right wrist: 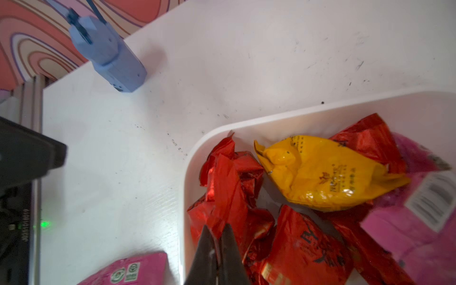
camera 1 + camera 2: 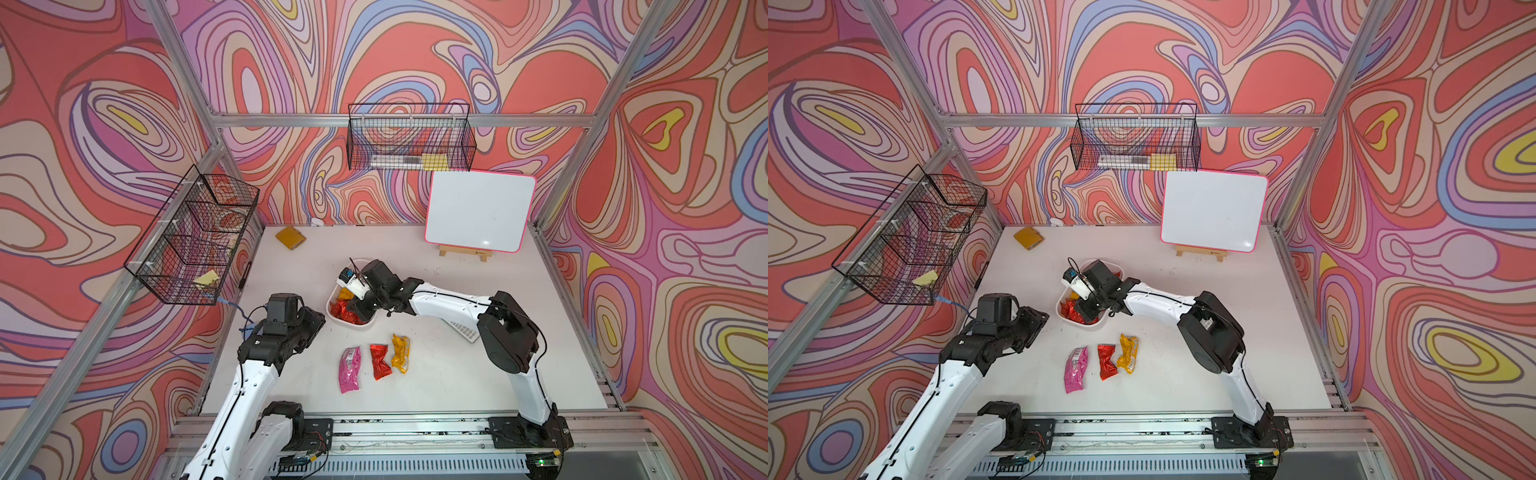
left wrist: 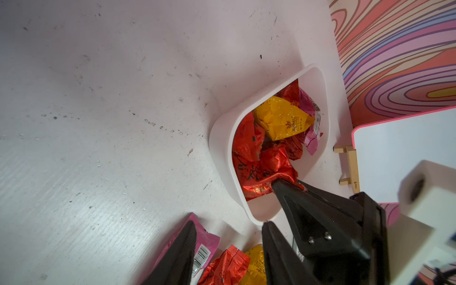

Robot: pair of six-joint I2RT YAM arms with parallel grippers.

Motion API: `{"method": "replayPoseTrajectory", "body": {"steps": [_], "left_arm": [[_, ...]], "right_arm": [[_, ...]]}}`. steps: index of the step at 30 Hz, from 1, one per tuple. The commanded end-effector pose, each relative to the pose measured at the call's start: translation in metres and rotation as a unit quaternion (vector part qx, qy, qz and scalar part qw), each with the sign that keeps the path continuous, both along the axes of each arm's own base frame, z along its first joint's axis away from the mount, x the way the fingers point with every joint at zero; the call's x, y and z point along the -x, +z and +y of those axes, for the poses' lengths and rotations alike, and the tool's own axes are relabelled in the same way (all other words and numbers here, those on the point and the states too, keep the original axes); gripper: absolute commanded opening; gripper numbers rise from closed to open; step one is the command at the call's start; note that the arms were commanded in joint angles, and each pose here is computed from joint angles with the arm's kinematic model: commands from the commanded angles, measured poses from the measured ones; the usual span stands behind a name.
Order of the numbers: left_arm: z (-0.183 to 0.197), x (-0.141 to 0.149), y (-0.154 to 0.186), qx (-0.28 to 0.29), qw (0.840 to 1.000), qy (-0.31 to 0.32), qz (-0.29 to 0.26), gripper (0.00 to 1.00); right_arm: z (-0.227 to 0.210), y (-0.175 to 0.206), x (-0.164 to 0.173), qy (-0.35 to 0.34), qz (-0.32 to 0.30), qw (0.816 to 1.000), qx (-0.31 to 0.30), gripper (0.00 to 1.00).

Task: Take the tea bags out of the storage box
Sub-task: Pick up the tea bag from the storage box, then place the tea bag at the center of the board.

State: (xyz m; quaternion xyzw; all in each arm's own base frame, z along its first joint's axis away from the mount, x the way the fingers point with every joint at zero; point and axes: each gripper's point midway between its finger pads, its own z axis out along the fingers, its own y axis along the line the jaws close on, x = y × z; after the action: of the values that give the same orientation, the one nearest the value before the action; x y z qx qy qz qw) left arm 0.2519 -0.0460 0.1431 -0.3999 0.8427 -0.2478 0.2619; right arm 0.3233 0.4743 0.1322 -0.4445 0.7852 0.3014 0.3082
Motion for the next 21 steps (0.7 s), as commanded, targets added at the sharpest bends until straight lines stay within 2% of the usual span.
{"method": "replayPoseTrajectory", "body": {"steps": [1, 8, 11, 13, 15, 17, 18, 21], "left_arm": [[-0.003, -0.002, 0.011, -0.007, 0.999, -0.025, -0.020, 0.49], [-0.012, -0.011, 0.017, -0.010, 0.997, -0.066, -0.037, 0.50], [-0.017, -0.017, 0.022, -0.017, 0.994, -0.096, -0.042, 0.50], [-0.020, -0.021, 0.026, -0.026, 0.992, -0.118, -0.041, 0.51], [-0.023, -0.024, 0.028, -0.036, 0.988, -0.143, -0.039, 0.51], [-0.026, -0.027, 0.028, -0.043, 0.985, -0.162, -0.037, 0.51], [-0.027, -0.029, 0.028, -0.044, 0.984, -0.169, -0.035, 0.51], [-0.030, -0.034, 0.028, -0.045, 0.981, -0.185, -0.034, 0.51]], "right_arm": [[0.000, 0.059, 0.011, -0.014, 0.006, 0.997, -0.074, 0.04], [-0.038, 0.084, 0.020, -0.086, 0.057, 0.989, -0.109, 0.03], [-0.066, 0.085, 0.017, -0.151, 0.098, 0.978, -0.105, 0.01], [-0.097, 0.079, 0.008, -0.222, 0.159, 0.958, -0.087, 0.01], [-0.141, 0.062, 0.002, -0.301, 0.242, 0.921, -0.054, 0.00], [-0.170, 0.044, 0.003, -0.335, 0.302, 0.892, -0.034, 0.00], [-0.181, 0.034, 0.004, -0.346, 0.319, 0.882, -0.026, 0.00], [-0.188, 0.017, 0.002, -0.353, 0.343, 0.871, -0.016, 0.00]]}}
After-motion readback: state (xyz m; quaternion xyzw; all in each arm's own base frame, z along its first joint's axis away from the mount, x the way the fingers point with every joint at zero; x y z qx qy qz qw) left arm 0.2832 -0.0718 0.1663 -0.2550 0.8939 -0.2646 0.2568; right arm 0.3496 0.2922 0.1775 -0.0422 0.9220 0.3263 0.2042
